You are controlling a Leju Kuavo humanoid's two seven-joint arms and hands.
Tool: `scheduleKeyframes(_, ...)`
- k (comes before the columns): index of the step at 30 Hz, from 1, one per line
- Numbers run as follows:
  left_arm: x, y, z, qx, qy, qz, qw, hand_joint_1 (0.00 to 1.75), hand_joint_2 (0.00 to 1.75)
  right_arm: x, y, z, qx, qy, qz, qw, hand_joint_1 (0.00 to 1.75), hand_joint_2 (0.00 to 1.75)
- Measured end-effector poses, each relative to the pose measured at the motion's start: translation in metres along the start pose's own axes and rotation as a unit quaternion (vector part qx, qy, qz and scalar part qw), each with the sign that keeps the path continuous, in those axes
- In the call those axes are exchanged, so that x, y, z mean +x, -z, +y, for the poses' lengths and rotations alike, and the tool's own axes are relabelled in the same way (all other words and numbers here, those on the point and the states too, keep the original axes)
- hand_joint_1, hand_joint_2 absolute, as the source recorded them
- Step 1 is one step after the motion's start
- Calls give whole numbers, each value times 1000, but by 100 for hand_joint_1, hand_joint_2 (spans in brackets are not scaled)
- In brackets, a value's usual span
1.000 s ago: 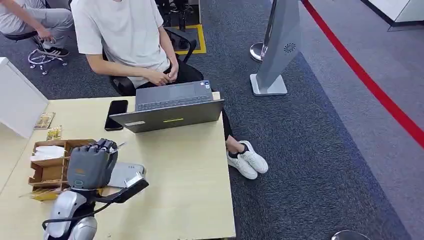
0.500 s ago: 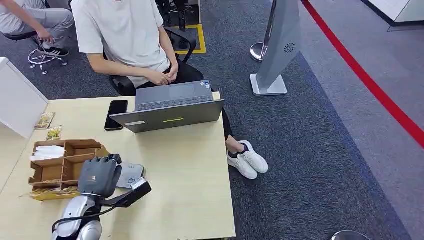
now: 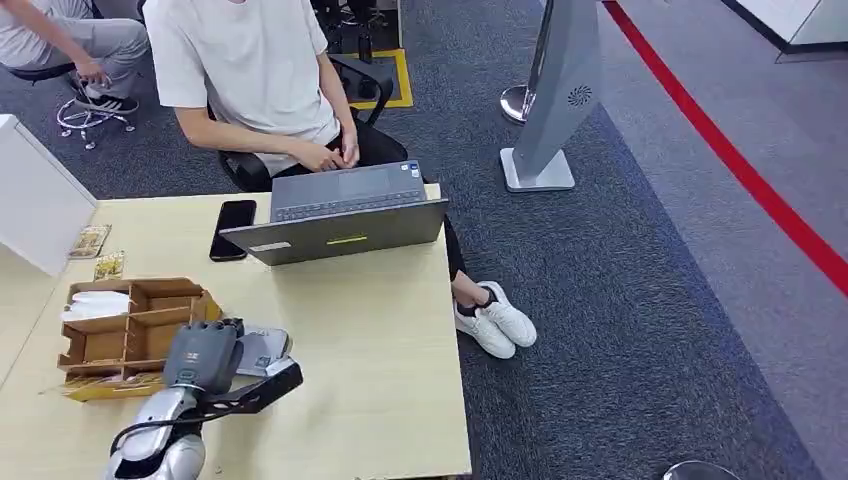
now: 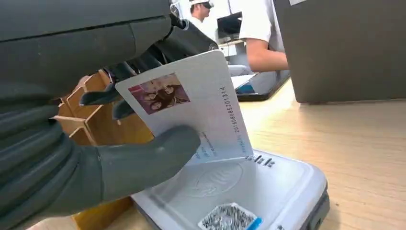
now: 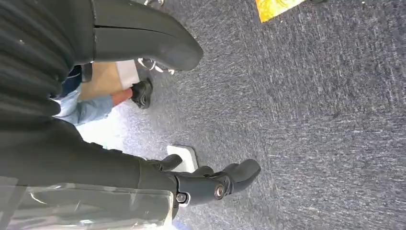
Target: Pass the card to the sensor for recognition and then transmit it.
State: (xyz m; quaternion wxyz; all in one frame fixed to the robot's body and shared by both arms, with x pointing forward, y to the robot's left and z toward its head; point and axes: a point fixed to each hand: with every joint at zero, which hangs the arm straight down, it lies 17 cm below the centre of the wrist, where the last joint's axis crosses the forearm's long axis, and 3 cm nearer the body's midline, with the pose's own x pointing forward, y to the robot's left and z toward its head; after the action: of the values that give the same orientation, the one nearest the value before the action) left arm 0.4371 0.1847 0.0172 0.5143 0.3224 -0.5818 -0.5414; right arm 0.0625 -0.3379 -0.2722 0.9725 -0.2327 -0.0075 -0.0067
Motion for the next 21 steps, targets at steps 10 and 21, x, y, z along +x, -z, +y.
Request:
scheduleKeyframes(10,39,8,68,137,-2,-54,989,175,175,0,0,-2,-6,1,0,1000,0,175)
scheduleKeyframes(21,105,-34,222,408,46,-163,897,175,175,6,-1,-1,-5,-28,-16,999,0,175)
